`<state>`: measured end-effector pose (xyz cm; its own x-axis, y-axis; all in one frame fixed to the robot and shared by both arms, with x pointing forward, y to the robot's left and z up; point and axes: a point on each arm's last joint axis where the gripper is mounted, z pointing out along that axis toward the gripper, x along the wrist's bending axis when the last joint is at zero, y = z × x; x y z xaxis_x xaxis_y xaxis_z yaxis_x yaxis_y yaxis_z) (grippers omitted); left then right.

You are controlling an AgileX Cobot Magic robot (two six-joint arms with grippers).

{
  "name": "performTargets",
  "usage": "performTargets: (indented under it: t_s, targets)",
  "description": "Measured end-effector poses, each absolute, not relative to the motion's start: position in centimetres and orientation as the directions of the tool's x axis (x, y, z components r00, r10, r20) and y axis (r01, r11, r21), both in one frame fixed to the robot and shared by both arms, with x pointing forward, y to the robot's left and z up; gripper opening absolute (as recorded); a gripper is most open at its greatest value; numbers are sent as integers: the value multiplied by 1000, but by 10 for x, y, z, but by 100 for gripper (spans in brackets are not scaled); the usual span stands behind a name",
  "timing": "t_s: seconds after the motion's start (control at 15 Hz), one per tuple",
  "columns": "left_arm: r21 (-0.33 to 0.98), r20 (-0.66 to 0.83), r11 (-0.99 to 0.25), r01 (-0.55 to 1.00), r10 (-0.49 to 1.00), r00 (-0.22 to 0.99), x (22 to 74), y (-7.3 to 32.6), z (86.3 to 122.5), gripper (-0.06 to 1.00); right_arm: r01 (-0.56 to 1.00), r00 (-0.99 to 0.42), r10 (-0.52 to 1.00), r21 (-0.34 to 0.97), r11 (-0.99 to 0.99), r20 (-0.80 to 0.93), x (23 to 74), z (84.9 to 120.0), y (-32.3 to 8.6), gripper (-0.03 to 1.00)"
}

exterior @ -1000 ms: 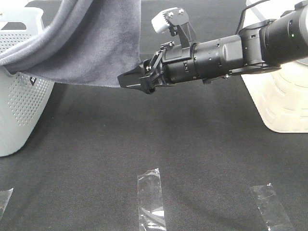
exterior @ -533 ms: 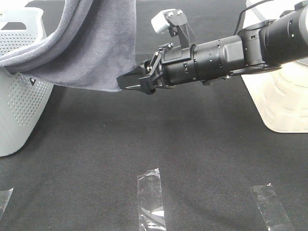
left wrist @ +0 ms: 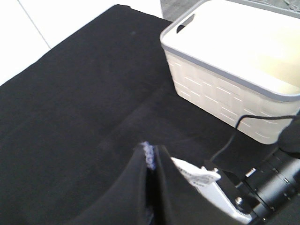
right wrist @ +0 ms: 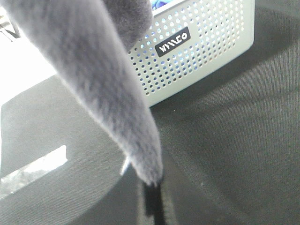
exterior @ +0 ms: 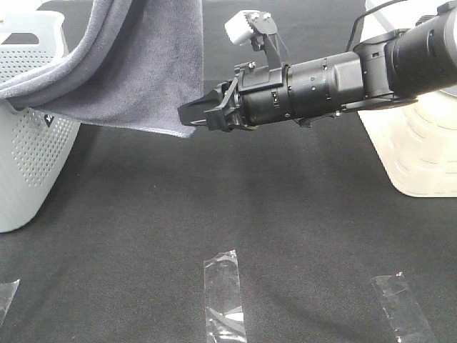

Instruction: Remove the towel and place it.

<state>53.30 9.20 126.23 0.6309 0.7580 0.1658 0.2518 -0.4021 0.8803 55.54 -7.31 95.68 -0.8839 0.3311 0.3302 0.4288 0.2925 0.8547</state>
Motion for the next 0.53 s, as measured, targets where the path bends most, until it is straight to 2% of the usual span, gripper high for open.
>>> performTargets:
  t_s: [0.27,0.53]
  targets:
    - [868,161,-367,334,844,512,543,100,1249,1,495,-844,402,805,327,356,552,971,-81,0]
    - [811,94,-268,520,937,336,586,112,1198,1,666,-682,619,681,306,389,553,1007,-120,0]
